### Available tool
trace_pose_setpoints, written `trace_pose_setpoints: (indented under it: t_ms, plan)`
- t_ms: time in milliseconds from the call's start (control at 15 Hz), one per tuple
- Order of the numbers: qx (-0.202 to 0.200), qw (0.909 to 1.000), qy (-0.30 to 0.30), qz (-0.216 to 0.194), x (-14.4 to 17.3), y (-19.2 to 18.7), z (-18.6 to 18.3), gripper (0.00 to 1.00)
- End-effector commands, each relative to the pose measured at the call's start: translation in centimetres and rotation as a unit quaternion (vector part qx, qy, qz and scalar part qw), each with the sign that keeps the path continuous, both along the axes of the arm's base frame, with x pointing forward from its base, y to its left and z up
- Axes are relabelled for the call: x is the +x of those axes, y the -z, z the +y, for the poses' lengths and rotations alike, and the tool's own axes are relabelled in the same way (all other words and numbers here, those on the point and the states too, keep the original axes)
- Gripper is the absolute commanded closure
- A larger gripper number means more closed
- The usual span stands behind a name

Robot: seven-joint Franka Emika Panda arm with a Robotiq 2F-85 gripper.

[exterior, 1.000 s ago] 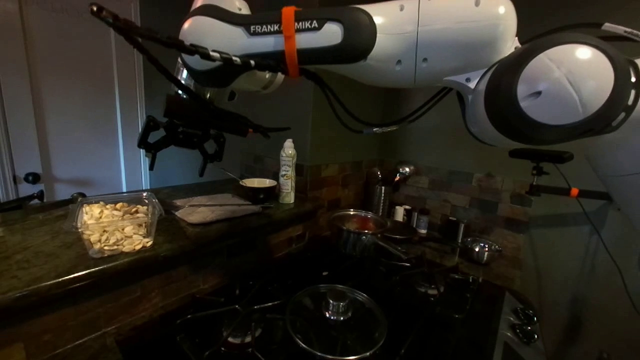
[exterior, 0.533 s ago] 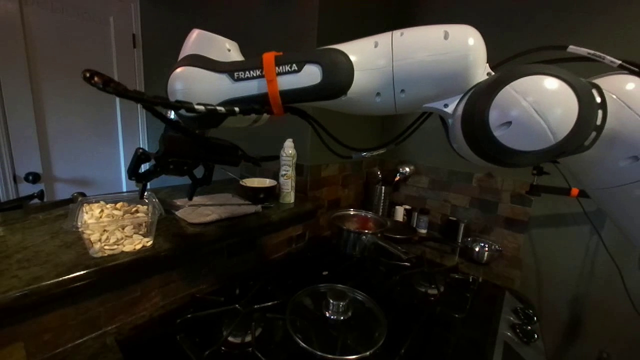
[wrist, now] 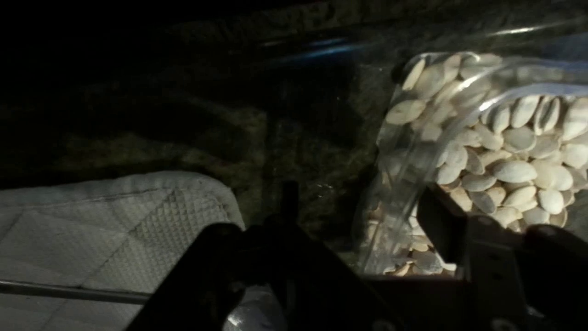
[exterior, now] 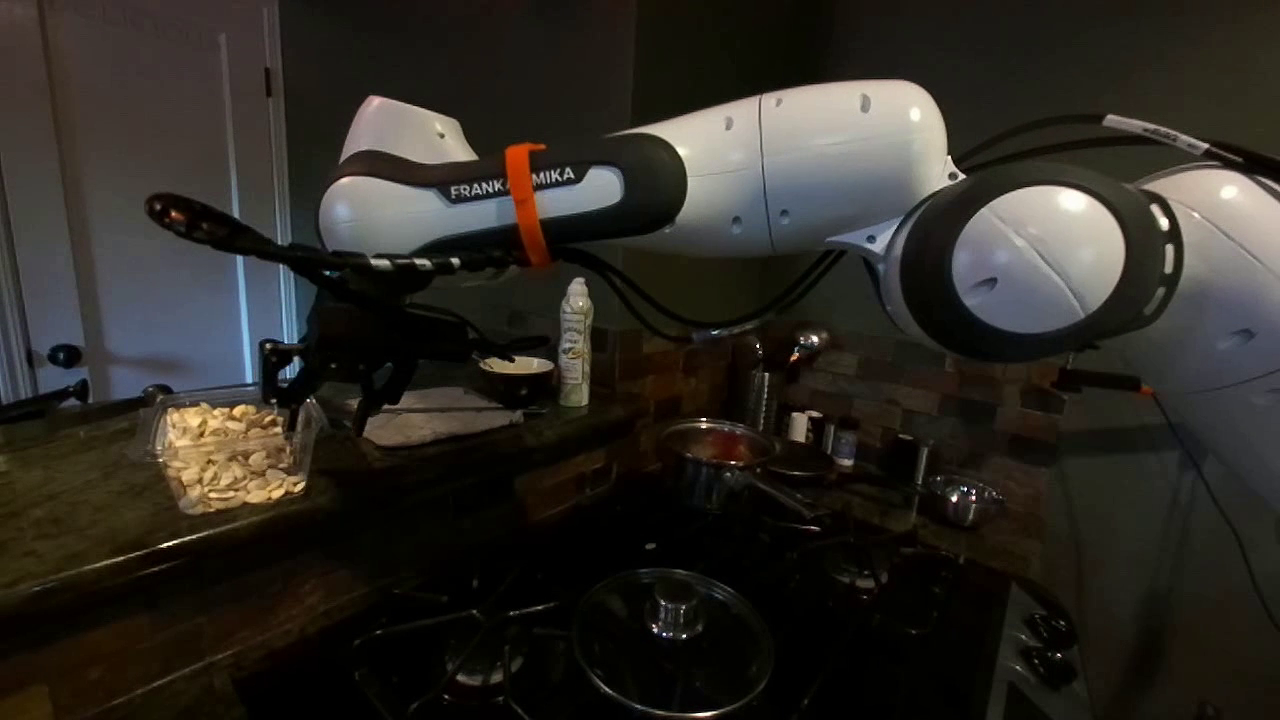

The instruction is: Move the glass bowl to the bottom part of the table

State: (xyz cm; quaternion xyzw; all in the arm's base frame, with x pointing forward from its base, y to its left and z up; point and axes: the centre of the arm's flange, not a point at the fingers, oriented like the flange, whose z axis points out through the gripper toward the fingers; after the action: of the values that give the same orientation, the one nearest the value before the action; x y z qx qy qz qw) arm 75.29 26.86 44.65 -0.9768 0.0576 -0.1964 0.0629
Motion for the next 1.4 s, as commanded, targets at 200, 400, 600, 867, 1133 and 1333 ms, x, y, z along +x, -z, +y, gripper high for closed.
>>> trace_pose_setpoints:
  t_ms: [200,400,600,867,1133,1333]
  plan:
    - [0.010,0.9998,-0.007,-0.015,1.0,0.2,1.4,0.86]
    - [0.011,0.9998,-0.008,-0.010,0.8,0.3,1.7,1.00]
    - [0.013,0.9998,-0.006,-0.011,0.5,-0.5,1.6,1.00]
    - [0.040,0.9990,-0.009,-0.020,-0.5,-3.8,0.7,0.99]
    - [0.096,0.9953,-0.006,0.001,-1.5,-6.7,-0.5,0.99]
    - [0.118,0.9928,0.006,0.019,-1.5,-7.1,-1.3,0.99]
